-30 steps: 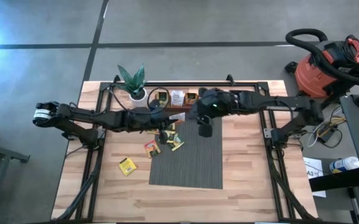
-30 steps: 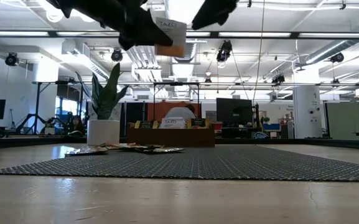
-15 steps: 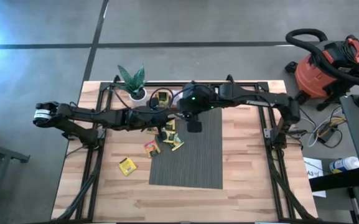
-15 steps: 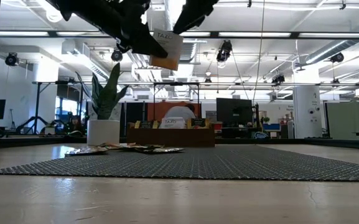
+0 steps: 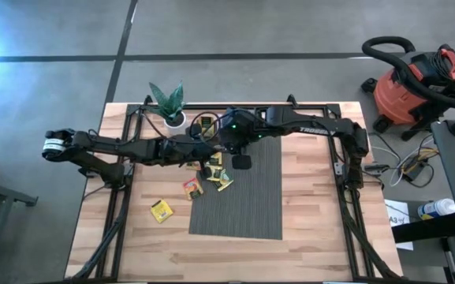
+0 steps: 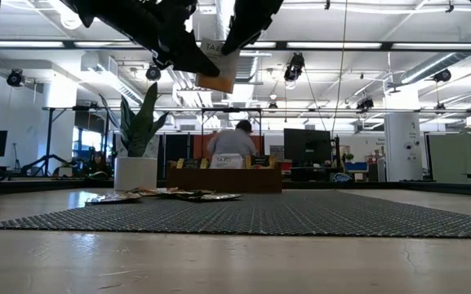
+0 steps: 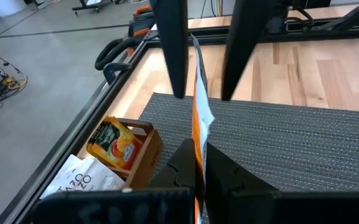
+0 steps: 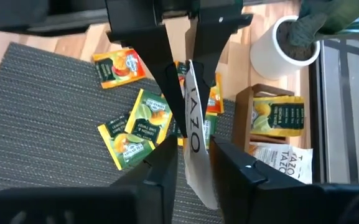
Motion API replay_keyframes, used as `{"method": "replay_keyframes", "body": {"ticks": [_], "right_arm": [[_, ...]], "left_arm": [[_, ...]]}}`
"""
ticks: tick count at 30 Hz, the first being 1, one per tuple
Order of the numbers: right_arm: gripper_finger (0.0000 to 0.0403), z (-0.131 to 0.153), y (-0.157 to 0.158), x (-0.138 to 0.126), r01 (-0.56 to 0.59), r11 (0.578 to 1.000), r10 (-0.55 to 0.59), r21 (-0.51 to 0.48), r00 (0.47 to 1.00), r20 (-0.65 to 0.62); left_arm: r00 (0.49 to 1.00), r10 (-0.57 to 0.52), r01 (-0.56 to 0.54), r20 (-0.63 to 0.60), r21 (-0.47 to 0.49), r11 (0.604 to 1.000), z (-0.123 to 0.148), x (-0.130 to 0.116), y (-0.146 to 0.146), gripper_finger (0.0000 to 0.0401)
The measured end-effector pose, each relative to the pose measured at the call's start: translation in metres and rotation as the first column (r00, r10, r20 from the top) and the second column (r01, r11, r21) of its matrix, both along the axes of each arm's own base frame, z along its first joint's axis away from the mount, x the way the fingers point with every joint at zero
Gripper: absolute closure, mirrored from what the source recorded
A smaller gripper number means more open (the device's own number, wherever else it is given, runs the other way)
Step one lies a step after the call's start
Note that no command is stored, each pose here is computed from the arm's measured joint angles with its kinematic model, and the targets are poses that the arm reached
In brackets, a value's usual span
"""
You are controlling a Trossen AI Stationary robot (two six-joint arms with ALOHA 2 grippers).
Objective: Pick & Place Tea
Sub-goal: Put the white tea bag into the middle compartment of the wooden organizer
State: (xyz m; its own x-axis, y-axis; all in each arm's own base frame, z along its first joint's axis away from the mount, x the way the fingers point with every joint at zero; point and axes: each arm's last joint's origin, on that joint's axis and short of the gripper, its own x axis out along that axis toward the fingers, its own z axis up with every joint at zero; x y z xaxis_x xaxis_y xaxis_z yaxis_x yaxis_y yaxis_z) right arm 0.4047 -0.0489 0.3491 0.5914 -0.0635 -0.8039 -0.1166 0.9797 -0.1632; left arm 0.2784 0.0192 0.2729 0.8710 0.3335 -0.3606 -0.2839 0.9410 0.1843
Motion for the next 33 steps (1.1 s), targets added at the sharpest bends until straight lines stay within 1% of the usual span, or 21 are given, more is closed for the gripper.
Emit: {"method": "replay_keyframes", "body": {"ticks": [4, 9, 12, 14, 22, 24, 27, 29, 33], "right_arm": [[0.0353, 0.001, 0.0, 0.0, 0.0, 1.0, 0.0, -0.001, 1.0, 0.006], [0.039, 0.002, 0.0, -0.001, 0.005, 1.0, -0.005, -0.007, 1.0, 0.008], [0.0394, 0.002, 0.0, -0.001, 0.006, 1.0, -0.006, -0.007, 1.0, 0.008], [0.0394, 0.002, -0.001, -0.001, 0.007, 1.0, -0.007, -0.008, 1.0, 0.008], [0.0394, 0.003, -0.011, -0.003, 0.055, 0.998, -0.055, 0.006, 0.998, 0.011], [0.0394, 0.003, -0.015, -0.004, 0.065, 0.998, -0.065, 0.006, 0.998, 0.01], [0.0394, 0.002, -0.027, -0.006, 0.095, 0.995, -0.095, 0.007, 0.995, 0.008], [0.0394, 0.0, -0.039, -0.007, 0.123, 0.992, -0.123, 0.007, 0.992, 0.003], [0.0394, -0.012, -0.064, -0.006, 0.178, 0.984, -0.178, 0.006, 0.984, -0.028]], "left_arm": [[1.0, -0.013, 0.013, -0.002, -0.017, 1.0, -0.001, 0.0, -0.001, 0.039], [1.0, 0.0, 0.0, 0.001, -0.053, 0.999, -0.001, 0.0, -0.001, 0.039], [1.0, 0.03, -0.029, 0.009, -0.09, 0.996, -0.002, -0.001, -0.001, 0.0384], [0.999, 0.052, -0.051, 0.006, -0.114, 0.992, -0.003, -0.001, 0.0, 0.0372], [0.994, 0.103, -0.106, -0.03, -0.195, 0.975, -0.009, -0.004, 0.0, 0.0298], [0.986, 0.153, -0.162, -0.06, -0.21, 0.964, -0.012, -0.006, 0.0, 0.0283], [0.968, 0.226, -0.246, -0.107, -0.255, 0.935, -0.018, -0.011, 0.001, 0.0271], [0.968, 0.237, -0.251, -0.082, -0.3, 0.92, -0.017, -0.013, -0.002, 0.027], [0.972, 0.233, -0.212, 0.014, -0.36, 0.909, -0.012, -0.021, -0.01, 0.0269]]}}
